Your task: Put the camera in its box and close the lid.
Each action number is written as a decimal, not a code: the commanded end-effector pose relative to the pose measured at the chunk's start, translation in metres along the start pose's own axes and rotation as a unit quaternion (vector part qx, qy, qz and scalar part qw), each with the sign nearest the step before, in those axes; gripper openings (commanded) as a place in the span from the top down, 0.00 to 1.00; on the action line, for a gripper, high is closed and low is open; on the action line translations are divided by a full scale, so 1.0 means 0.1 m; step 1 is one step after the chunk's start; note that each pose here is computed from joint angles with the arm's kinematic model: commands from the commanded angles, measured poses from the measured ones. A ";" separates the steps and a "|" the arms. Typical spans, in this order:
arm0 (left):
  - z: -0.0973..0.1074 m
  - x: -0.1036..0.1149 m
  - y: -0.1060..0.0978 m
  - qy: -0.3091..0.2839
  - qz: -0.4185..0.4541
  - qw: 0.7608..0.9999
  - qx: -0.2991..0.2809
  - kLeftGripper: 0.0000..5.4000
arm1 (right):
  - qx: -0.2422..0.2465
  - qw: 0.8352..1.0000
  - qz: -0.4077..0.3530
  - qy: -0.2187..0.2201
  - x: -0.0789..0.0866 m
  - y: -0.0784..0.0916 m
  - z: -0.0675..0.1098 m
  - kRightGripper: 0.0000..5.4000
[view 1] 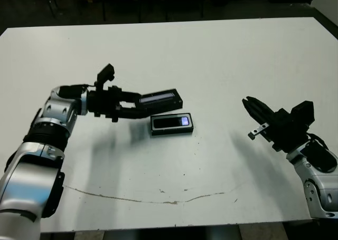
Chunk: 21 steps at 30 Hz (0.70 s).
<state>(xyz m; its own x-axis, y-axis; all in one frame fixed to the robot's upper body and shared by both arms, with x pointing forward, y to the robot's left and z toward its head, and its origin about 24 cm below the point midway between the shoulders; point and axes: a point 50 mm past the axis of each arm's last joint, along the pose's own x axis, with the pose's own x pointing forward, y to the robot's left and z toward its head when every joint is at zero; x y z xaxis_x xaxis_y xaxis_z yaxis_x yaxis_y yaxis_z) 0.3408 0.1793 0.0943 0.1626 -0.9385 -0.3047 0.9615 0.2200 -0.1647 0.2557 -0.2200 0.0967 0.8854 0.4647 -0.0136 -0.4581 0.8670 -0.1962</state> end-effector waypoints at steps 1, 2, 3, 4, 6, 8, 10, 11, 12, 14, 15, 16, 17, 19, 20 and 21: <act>-0.04 0.00 0.00 0.009 -0.015 1.000 -0.006 0.50 | -0.002 1.000 0.001 0.009 -0.02 -0.02 -0.03 1.00; -0.05 0.01 0.00 0.012 -0.018 1.000 -0.003 0.50 | 0.000 1.000 0.001 0.009 -0.02 -0.02 -0.03 1.00; -0.06 0.01 0.00 0.015 -0.019 1.000 0.002 0.50 | 0.000 1.000 0.002 0.008 -0.02 -0.02 -0.04 1.00; -0.08 0.02 0.00 0.019 -0.018 1.000 0.003 0.50 | 0.000 1.000 0.002 0.007 -0.02 -0.02 -0.04 1.00; -0.11 0.04 0.00 0.027 -0.018 0.999 -0.003 0.50 | -0.001 1.000 0.000 0.007 -0.03 -0.02 -0.05 1.00; -0.15 0.08 0.00 0.042 -0.023 0.999 -0.011 0.50 | -0.003 1.000 0.000 0.007 -0.03 -0.02 -0.04 1.00; -0.19 0.12 -0.01 0.057 -0.028 0.998 -0.017 0.50 | -0.004 1.000 0.002 0.006 -0.04 -0.02 -0.04 1.00; -0.21 0.14 -0.01 0.065 -0.030 0.997 -0.021 0.50 | -0.004 1.000 0.001 0.006 -0.04 -0.02 -0.04 1.00; -0.23 0.16 -0.02 0.072 -0.033 0.997 -0.024 0.50 | -0.002 1.000 -0.001 0.006 -0.04 -0.02 -0.05 1.00; -0.24 0.20 -0.03 0.085 -0.039 0.995 -0.019 0.50 | -0.004 1.000 -0.004 0.012 -0.05 -0.02 -0.04 1.00; -0.24 0.21 -0.03 0.087 -0.041 0.995 -0.018 0.50 | -0.005 1.000 -0.005 0.014 -0.06 -0.02 -0.04 1.00; -0.25 0.22 -0.03 0.091 -0.042 0.995 -0.019 0.50 | -0.004 1.000 -0.007 0.015 -0.06 -0.02 -0.04 1.00; -0.26 0.23 -0.03 0.094 -0.043 0.994 -0.021 0.50 | -0.003 1.000 -0.008 0.016 -0.06 -0.02 -0.04 1.00; -0.28 0.23 -0.04 0.095 -0.042 0.994 -0.021 0.50 | 0.002 1.000 -0.009 0.018 -0.06 -0.01 -0.04 1.00; -0.29 0.23 -0.04 0.094 -0.041 0.994 -0.021 0.50 | 0.004 1.000 -0.010 0.019 -0.06 -0.01 -0.04 1.00; -0.30 0.24 -0.04 0.094 -0.041 0.994 -0.023 0.50 | 0.004 1.000 -0.009 0.016 -0.06 -0.01 -0.05 1.00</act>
<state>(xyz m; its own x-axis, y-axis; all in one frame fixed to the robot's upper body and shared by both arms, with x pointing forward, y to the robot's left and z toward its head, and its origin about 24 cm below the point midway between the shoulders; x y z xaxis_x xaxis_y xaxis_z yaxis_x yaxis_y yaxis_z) 0.3382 0.1619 0.0693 0.0497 -0.9042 -0.4243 0.9639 0.1547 -0.2168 0.2529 -0.2209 0.0957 0.8895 0.4567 -0.0176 -0.4510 0.8708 -0.1957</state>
